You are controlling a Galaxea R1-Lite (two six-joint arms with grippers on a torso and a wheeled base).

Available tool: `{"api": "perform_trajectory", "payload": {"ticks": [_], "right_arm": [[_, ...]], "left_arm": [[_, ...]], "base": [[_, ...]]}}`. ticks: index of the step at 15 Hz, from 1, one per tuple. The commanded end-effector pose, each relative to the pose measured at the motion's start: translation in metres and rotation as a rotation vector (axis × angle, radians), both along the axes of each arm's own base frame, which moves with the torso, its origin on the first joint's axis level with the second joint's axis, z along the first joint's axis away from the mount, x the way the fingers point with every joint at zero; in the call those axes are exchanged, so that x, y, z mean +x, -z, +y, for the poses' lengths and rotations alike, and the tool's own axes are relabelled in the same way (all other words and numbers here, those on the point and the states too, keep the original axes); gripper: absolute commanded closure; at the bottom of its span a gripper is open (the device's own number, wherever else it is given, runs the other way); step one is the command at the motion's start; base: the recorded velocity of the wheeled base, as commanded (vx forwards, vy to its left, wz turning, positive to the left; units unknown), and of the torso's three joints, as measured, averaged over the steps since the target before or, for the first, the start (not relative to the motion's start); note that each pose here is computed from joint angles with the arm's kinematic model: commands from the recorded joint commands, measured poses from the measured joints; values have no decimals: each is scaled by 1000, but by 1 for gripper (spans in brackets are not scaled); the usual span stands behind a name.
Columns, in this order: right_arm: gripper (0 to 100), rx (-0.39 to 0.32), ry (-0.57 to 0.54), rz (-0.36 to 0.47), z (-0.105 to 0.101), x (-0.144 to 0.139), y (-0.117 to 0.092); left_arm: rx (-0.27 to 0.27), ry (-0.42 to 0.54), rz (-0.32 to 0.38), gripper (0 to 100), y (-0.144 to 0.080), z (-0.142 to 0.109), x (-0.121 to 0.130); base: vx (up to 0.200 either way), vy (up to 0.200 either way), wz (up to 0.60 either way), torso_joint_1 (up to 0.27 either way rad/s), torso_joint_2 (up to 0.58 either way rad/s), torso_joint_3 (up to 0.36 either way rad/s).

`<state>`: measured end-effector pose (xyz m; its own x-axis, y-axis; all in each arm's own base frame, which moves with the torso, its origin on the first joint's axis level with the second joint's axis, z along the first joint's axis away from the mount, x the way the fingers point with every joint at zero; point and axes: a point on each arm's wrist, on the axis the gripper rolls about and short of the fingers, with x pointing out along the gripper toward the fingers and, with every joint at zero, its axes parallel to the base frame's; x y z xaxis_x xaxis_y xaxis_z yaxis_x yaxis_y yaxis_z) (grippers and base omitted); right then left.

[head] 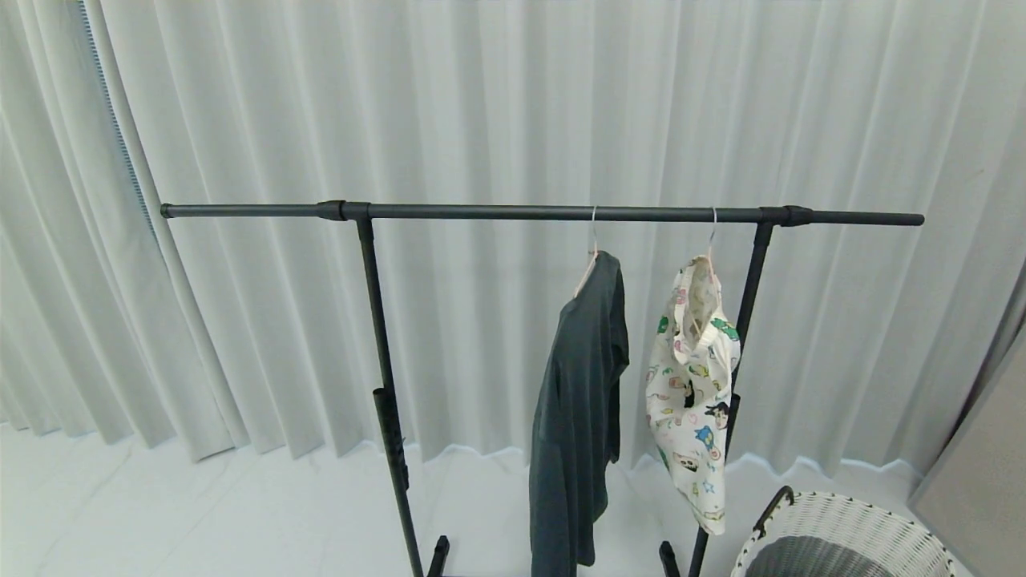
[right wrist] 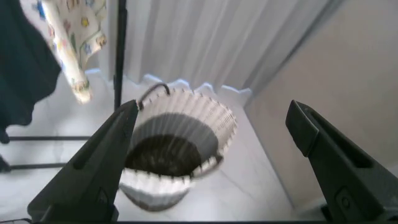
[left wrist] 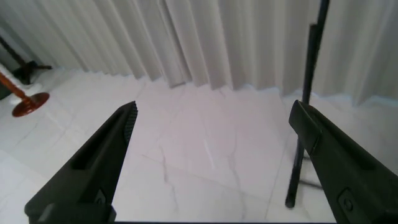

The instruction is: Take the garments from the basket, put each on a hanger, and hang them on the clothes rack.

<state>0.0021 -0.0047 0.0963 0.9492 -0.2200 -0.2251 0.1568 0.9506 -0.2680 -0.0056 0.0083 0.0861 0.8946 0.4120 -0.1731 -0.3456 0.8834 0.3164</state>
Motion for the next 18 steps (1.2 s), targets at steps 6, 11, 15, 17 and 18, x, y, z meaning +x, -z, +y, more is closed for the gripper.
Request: {"api": "perform_trajectory", "payload": {"ticks": [6, 11, 15, 17, 18], "right_arm": [[0, 71, 93, -245, -2, -29, 14], [0, 122, 39, -325, -1, -26, 14], [0, 248, -165, -292, 4, -25, 17], [0, 221, -238, -256, 6, -25, 20], [0, 222, -243, -256, 6, -25, 20]], "left_arm": [[-33, -72, -170, 0, 3, 0, -14], [-209, 150, -298, 0, 7, -3, -18], [-274, 265, -296, 0, 7, -5, -17], [-278, 270, -295, 0, 7, -5, -17], [-305, 292, -288, 0, 8, -6, -17]], "base": [[-67, 0, 0, -1, 0, 1], [0, 0, 0, 0, 0, 0], [0, 0, 0, 0, 0, 0], [0, 0, 0, 0, 0, 0], [0, 0, 0, 0, 0, 0]]}}
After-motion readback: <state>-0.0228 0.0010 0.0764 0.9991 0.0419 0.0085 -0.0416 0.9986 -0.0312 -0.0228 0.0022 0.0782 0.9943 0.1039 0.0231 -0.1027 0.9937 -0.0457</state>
